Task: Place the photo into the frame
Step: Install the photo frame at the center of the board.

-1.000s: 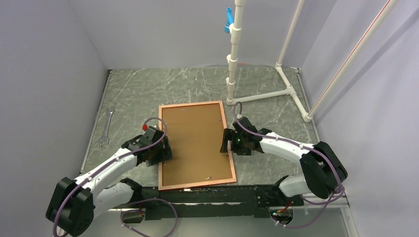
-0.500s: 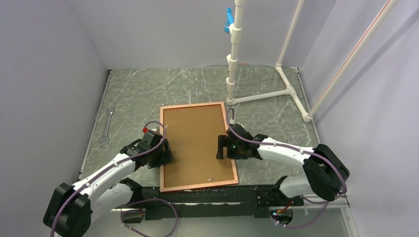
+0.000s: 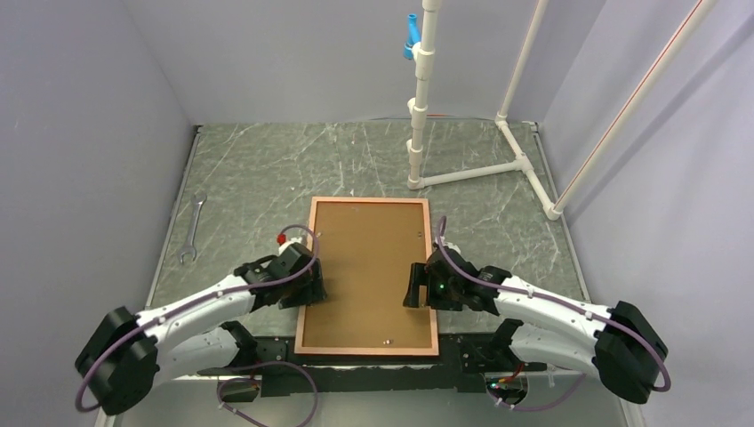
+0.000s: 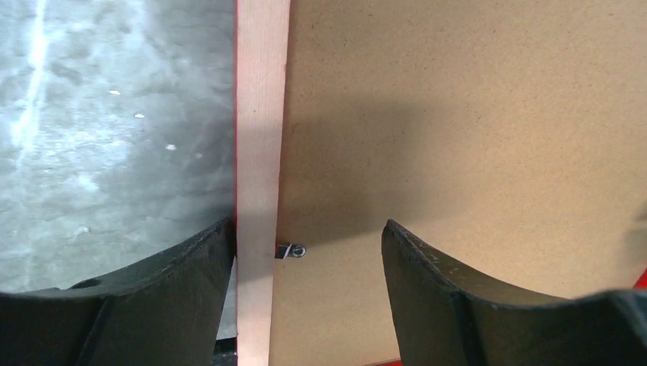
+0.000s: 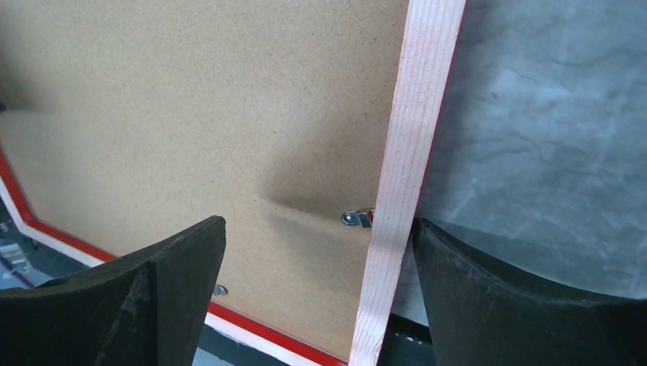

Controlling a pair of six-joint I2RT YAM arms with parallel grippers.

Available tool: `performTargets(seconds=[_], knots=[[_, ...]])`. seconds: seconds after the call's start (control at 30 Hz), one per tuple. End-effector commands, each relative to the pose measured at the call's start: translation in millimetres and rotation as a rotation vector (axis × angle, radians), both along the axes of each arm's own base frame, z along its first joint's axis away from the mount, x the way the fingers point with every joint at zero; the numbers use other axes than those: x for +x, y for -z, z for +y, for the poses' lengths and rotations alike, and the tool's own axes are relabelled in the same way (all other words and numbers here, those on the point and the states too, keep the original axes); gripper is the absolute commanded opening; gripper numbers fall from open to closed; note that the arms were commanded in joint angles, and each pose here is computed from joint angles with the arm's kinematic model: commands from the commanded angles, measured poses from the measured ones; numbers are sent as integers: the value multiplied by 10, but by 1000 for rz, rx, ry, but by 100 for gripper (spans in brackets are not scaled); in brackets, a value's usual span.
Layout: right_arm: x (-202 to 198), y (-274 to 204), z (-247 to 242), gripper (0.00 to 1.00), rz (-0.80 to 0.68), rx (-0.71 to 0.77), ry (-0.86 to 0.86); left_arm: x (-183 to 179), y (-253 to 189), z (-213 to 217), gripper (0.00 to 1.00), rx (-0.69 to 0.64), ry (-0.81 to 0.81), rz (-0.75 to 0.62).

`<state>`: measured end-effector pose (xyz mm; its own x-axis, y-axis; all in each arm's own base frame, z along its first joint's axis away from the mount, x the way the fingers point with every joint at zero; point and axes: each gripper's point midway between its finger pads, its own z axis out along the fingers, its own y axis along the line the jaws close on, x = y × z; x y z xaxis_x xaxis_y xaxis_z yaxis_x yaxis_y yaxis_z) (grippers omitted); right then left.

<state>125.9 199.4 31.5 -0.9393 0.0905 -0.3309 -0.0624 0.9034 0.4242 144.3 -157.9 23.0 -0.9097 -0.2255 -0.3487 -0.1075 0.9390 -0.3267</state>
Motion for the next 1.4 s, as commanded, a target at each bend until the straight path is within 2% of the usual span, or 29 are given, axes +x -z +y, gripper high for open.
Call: performTargets(seconds=[0.0,0.1,0.23,0.43,0.73,0.97,1.23,1.37], knots=[[-63,-183,182,94,18,114,23,-198,-47,-590,73,-151,68,124],[4,-145,39,99,-1,37,64,-206,-43,-680,74,-112,86,136],[152,-159,-131,99,-26,-37,114,-204,-23,-684,77,-81,91,146],[463,-228,-362,99,-40,-8,164,-93,-105,-580,88,-40,87,120],[1037,-298,-496,99,-51,-24,184,426,-311,-369,89,-62,64,59],[1558,-263,-632,99,-60,-125,203,812,-372,-276,88,-73,38,52],[1932,-183,-589,94,-43,-184,180,1018,-345,-329,87,-67,18,82],[2040,-138,-561,91,-29,-200,176,928,-252,-282,86,-64,-3,98]])
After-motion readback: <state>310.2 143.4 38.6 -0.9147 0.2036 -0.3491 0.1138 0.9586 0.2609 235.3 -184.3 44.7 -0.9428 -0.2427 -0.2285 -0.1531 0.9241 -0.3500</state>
